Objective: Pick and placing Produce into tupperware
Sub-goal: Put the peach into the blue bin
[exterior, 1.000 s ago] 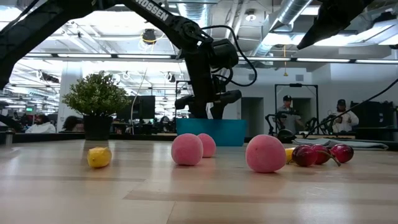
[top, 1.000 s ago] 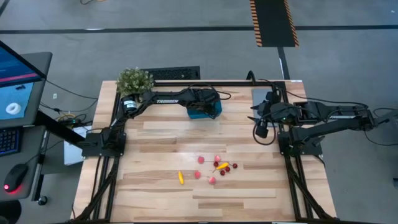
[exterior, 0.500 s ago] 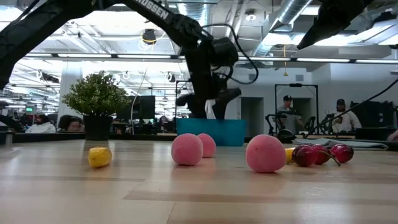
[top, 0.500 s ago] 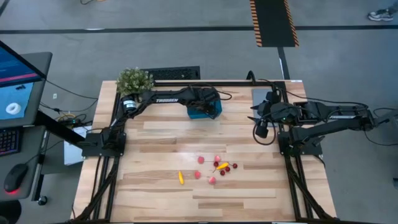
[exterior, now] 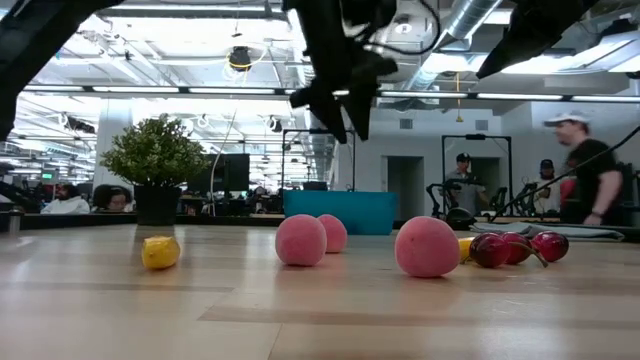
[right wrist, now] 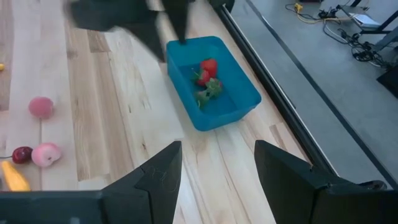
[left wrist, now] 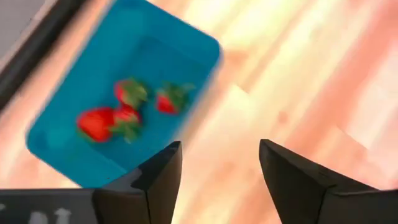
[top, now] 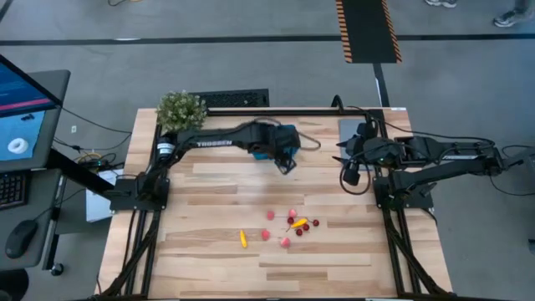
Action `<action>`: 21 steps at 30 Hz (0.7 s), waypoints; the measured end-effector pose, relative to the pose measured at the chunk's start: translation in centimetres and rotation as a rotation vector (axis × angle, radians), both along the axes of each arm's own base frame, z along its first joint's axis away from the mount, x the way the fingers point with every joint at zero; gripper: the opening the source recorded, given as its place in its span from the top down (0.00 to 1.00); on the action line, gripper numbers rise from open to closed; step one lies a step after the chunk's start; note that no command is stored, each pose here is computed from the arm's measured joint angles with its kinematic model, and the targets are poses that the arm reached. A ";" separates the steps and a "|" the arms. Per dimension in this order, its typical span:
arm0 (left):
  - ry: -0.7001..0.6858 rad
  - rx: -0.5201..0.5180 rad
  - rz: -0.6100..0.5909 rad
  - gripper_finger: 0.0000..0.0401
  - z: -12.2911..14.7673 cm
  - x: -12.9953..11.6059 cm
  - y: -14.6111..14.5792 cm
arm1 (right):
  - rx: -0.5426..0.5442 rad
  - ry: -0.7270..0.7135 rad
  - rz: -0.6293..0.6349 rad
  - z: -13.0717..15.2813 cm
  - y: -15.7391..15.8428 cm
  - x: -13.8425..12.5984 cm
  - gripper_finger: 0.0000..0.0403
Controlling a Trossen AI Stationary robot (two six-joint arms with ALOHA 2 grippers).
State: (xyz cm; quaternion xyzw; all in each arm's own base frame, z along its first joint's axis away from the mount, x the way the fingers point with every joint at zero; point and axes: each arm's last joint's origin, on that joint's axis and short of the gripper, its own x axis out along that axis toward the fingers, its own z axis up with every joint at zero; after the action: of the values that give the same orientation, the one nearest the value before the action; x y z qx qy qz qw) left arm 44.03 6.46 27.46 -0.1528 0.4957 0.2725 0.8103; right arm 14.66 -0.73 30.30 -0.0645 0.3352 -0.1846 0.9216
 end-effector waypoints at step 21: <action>0.149 -0.098 -0.180 0.49 0.1 -3.7 -18.4 | -0.003 0.084 0.000 -1.1 0.0 1.6 0.44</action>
State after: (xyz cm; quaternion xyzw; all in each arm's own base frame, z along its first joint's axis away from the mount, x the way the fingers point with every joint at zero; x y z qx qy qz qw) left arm 40.37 -11.92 27.58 -0.1264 0.5791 0.1849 0.7839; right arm 16.23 -0.68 29.18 -0.0735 0.3734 -0.1819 0.9067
